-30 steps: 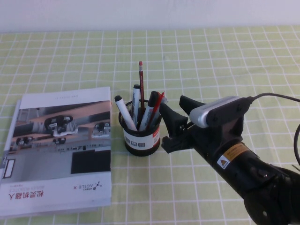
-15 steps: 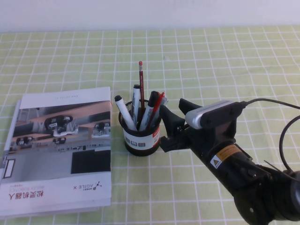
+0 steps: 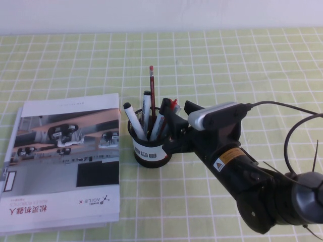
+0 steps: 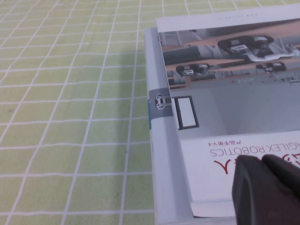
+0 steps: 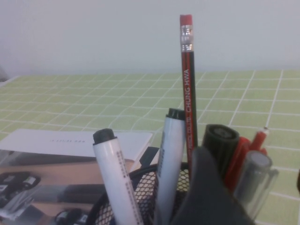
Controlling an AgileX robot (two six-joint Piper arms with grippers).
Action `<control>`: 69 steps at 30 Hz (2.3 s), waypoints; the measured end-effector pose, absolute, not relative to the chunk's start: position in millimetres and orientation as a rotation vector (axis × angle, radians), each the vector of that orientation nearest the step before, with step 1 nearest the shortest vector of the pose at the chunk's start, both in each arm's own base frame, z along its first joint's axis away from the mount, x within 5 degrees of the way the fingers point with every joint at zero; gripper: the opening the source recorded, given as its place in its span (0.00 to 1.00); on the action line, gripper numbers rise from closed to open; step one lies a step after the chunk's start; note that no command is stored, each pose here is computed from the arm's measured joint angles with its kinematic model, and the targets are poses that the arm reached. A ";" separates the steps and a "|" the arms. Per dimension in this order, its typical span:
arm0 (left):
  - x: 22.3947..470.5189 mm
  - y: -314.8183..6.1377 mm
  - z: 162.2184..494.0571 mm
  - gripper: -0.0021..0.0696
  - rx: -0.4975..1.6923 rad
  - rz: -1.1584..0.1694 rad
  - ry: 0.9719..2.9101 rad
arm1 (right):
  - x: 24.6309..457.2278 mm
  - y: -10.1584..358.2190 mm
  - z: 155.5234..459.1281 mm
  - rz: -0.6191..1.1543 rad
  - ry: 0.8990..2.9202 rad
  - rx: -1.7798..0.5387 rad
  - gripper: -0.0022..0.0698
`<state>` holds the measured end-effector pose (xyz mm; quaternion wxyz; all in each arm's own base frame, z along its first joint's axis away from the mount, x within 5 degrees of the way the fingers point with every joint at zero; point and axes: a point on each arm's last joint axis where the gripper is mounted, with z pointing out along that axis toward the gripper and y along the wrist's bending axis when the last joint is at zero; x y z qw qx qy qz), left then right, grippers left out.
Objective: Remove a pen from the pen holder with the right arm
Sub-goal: 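Take a marker out of the pen holder and lay it on the table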
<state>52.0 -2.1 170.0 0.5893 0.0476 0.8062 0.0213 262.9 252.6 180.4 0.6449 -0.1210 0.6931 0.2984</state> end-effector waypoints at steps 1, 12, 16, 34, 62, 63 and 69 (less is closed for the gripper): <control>52.0 -2.1 170.0 0.02 0.111 0.050 1.877 | 263.7 253.5 179.4 0.679 1.581 -0.276 0.51; 52.0 -2.1 170.0 0.02 0.111 0.050 1.877 | 273.4 254.7 175.7 0.665 1.598 -0.266 0.47; 52.0 -2.1 170.0 0.02 0.111 0.050 1.877 | 273.9 254.2 175.5 0.663 1.601 -0.265 0.42; 52.0 -2.1 170.0 0.02 0.111 0.050 1.877 | 274.8 259.7 177.3 0.674 1.609 -0.310 0.39; 52.0 -2.1 170.0 0.02 0.111 0.050 1.877 | 272.1 259.4 175.8 0.678 1.600 -0.336 0.20; 52.0 -2.1 170.0 0.02 0.111 0.050 1.877 | 272.1 259.4 175.8 0.678 1.600 -0.336 0.17; 52.0 -2.1 170.0 0.02 0.111 0.050 1.877 | 271.8 259.8 176.2 0.684 1.595 -0.339 0.11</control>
